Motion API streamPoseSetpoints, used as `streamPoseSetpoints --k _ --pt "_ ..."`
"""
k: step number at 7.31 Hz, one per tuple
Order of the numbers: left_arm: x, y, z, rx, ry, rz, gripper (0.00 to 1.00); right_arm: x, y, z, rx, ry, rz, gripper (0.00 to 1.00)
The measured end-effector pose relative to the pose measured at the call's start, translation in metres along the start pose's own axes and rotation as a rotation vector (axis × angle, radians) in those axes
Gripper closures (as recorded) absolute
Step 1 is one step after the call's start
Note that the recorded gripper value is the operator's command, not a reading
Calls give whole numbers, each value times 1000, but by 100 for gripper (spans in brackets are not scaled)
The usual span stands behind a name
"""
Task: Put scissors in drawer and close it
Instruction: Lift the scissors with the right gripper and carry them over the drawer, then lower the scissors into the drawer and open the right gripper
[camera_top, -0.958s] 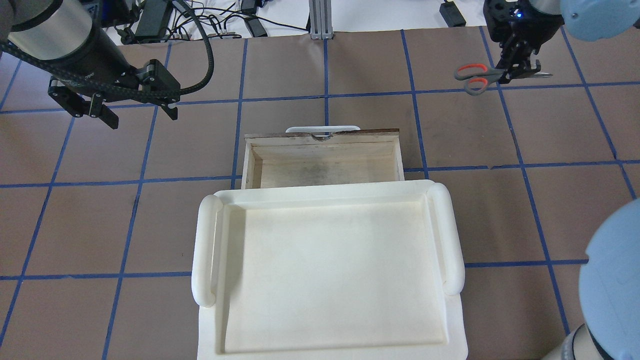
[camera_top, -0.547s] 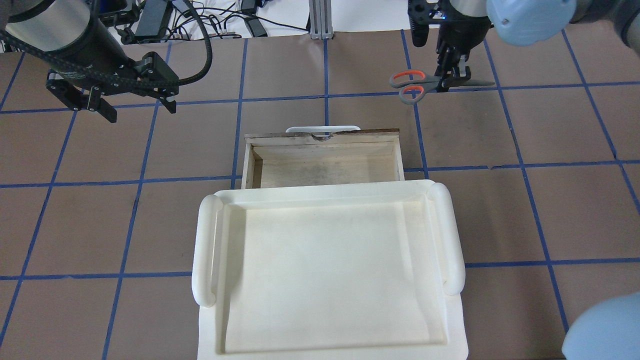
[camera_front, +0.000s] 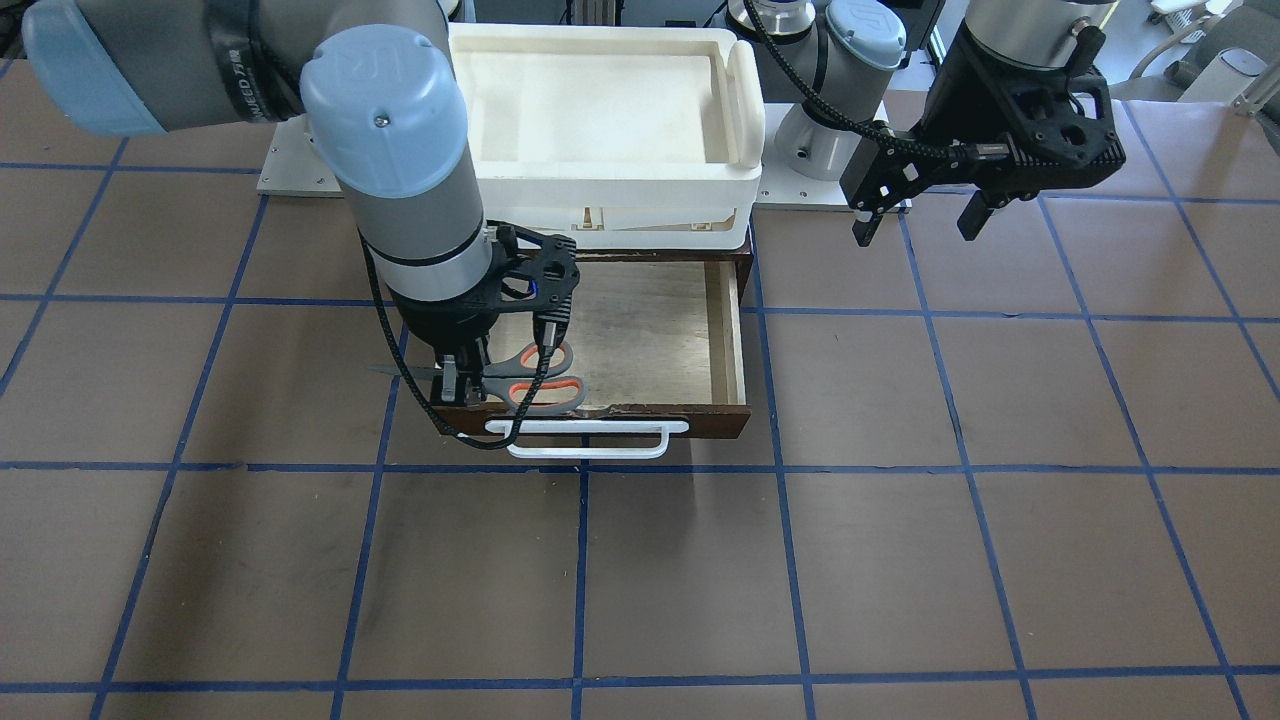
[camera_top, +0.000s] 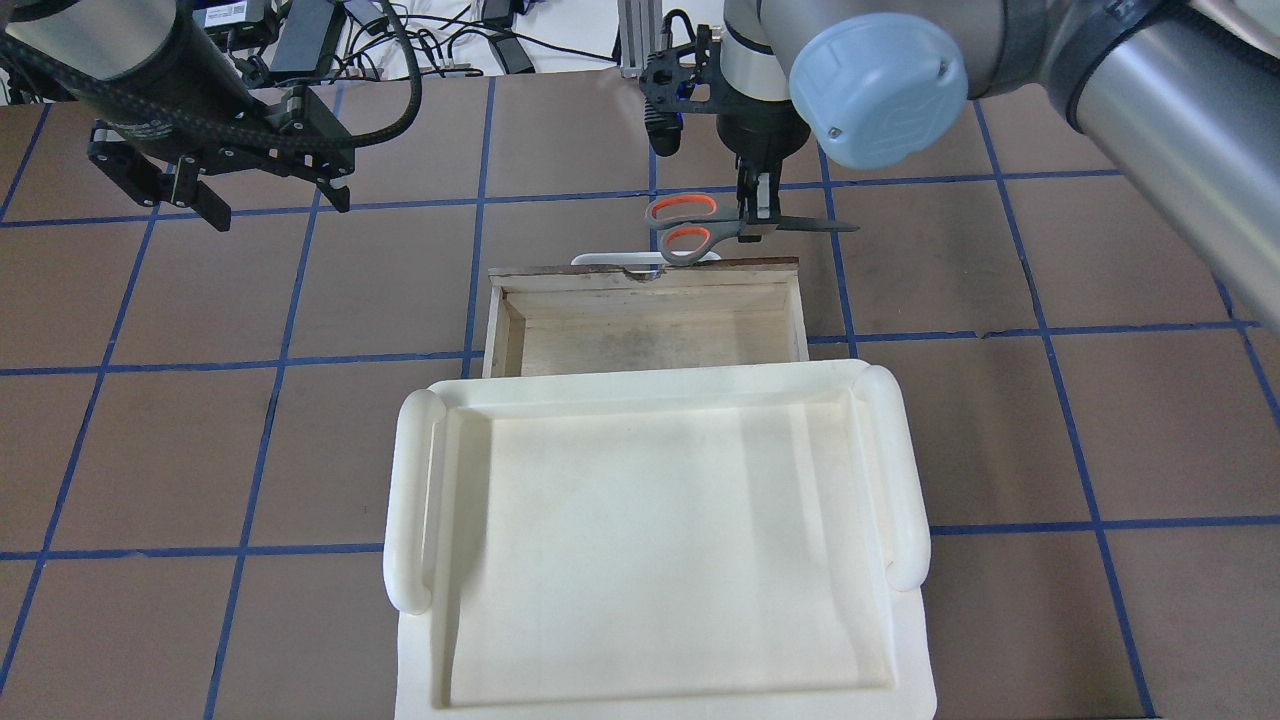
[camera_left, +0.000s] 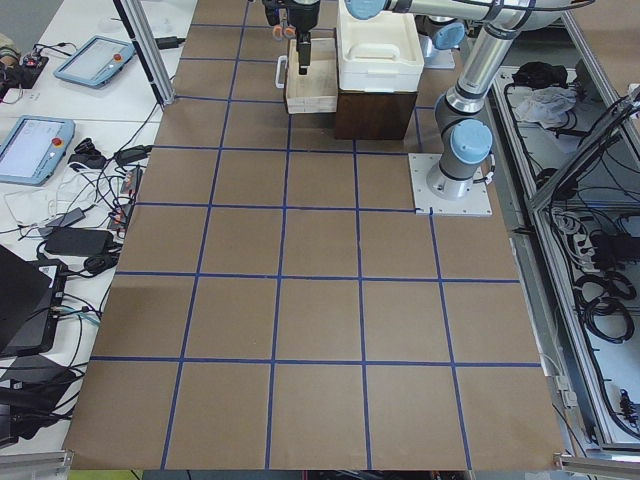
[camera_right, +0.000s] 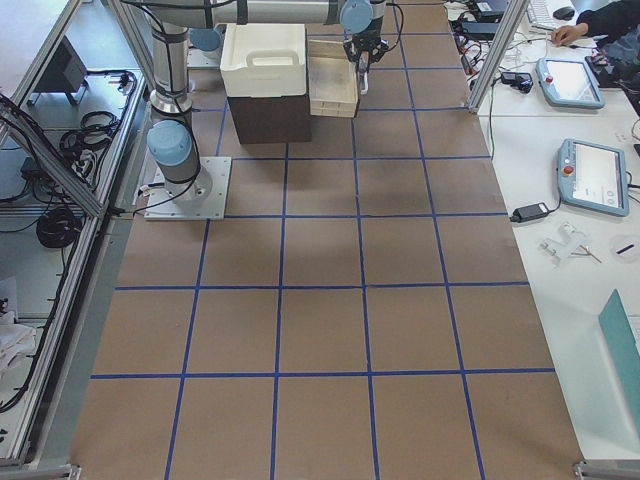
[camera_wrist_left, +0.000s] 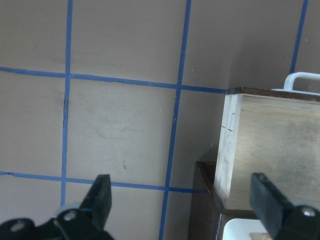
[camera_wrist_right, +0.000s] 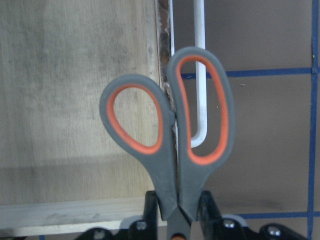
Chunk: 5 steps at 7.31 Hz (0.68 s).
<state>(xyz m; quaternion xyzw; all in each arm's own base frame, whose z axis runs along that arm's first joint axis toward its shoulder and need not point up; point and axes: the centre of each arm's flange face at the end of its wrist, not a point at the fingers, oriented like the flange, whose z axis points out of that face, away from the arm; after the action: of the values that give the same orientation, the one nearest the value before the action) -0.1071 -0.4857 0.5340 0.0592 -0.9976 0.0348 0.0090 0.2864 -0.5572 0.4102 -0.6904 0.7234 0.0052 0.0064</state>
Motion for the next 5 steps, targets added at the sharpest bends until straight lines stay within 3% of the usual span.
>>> streamPoseSetpoints --k 5 --pt "0 4 0 -1 -1 4 0 -40 -84 38 -11 -31 19 100"
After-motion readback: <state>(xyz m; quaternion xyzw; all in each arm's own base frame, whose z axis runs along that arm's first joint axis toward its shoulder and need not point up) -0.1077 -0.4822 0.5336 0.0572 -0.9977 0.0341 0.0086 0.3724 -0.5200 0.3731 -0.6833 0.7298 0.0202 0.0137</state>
